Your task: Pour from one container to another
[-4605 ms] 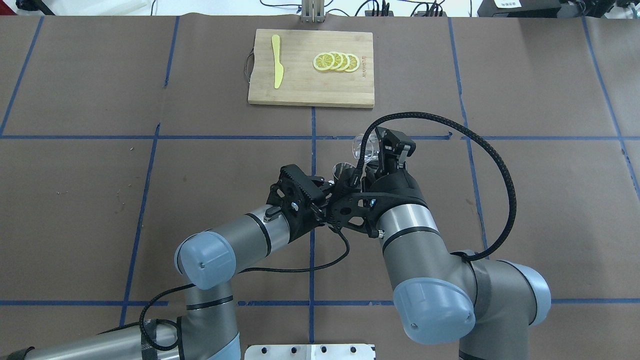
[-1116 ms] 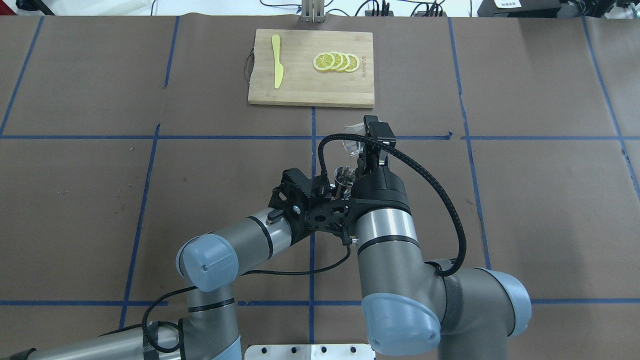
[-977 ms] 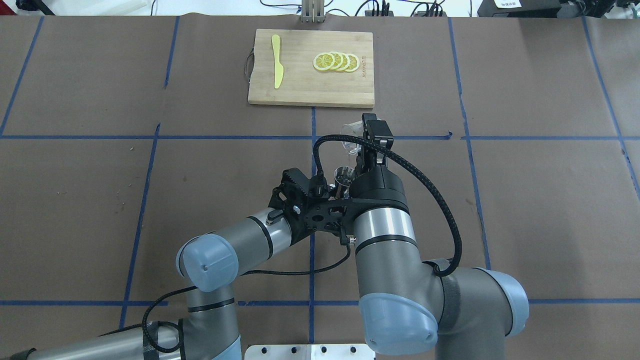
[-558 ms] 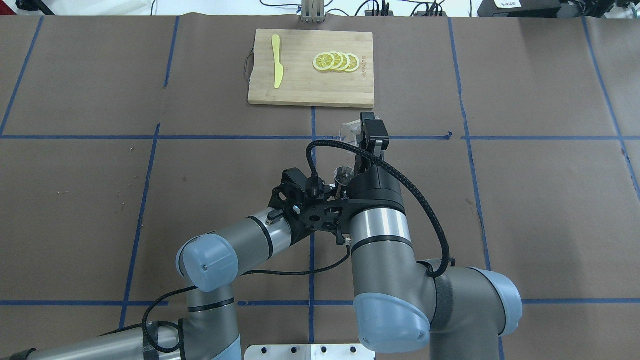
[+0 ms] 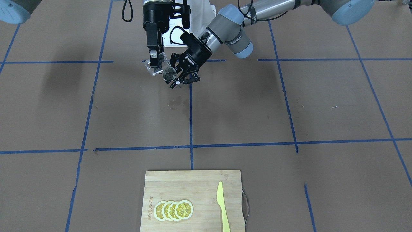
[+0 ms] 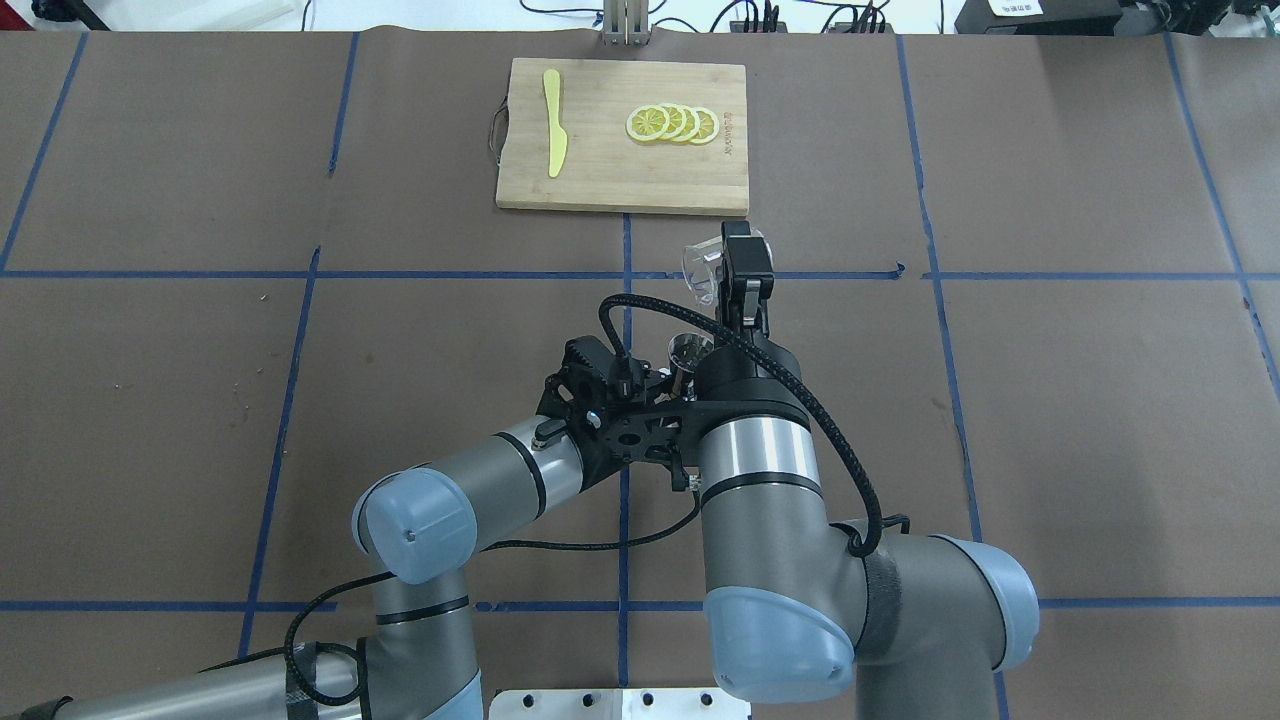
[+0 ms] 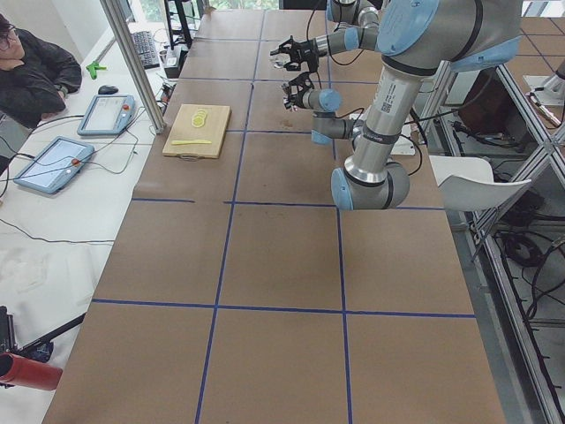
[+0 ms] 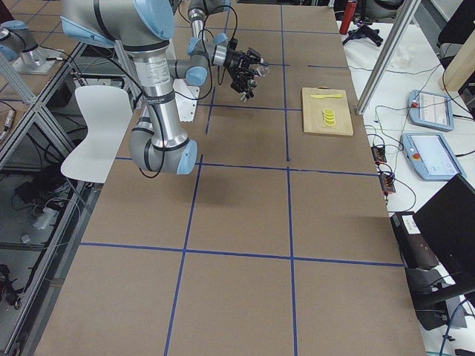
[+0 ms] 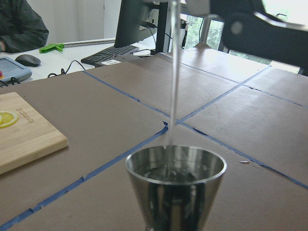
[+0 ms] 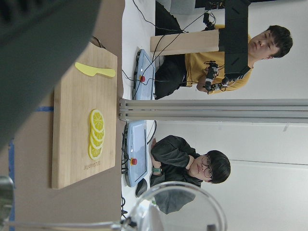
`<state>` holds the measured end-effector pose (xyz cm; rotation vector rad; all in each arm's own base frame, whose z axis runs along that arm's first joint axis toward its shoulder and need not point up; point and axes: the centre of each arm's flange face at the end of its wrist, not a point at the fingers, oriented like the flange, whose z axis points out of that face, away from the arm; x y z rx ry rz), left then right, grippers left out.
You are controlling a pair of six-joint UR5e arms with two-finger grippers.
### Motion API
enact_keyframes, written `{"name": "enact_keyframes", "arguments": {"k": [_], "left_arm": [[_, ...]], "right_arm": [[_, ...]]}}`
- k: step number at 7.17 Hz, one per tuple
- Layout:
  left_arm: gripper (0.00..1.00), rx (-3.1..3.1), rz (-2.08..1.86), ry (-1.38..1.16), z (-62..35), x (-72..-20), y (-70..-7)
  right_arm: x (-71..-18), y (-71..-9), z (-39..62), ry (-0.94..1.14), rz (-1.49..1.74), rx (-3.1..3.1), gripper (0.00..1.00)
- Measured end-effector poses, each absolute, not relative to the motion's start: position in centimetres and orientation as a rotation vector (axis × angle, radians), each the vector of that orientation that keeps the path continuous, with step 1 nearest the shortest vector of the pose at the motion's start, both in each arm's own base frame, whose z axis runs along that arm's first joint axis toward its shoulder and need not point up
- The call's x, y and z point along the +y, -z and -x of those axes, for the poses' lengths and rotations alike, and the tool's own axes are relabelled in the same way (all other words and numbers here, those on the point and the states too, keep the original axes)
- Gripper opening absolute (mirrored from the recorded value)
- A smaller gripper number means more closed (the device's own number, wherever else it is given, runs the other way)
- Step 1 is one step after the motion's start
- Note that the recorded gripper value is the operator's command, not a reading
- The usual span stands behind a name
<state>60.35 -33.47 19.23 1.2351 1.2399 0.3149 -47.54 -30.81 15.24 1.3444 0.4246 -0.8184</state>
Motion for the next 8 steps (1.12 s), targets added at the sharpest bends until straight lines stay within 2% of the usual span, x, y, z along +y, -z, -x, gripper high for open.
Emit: {"name": "enact_keyframes", "arguments": {"k": [4, 8], "left_arm": [[0.00, 1.241, -1.237, -0.313, -60.25, -33.45, -19.15], [0.00, 1.242, -1.236, -0.312, -60.12, -33.42, -19.22]], "right_arm": [[-30.83, -14.64, 47.18, 0.787, -1.358, 0.395, 0.00], [-30.68, -14.35, 46.99, 0.672, -1.374, 0.288, 0.00]]}}
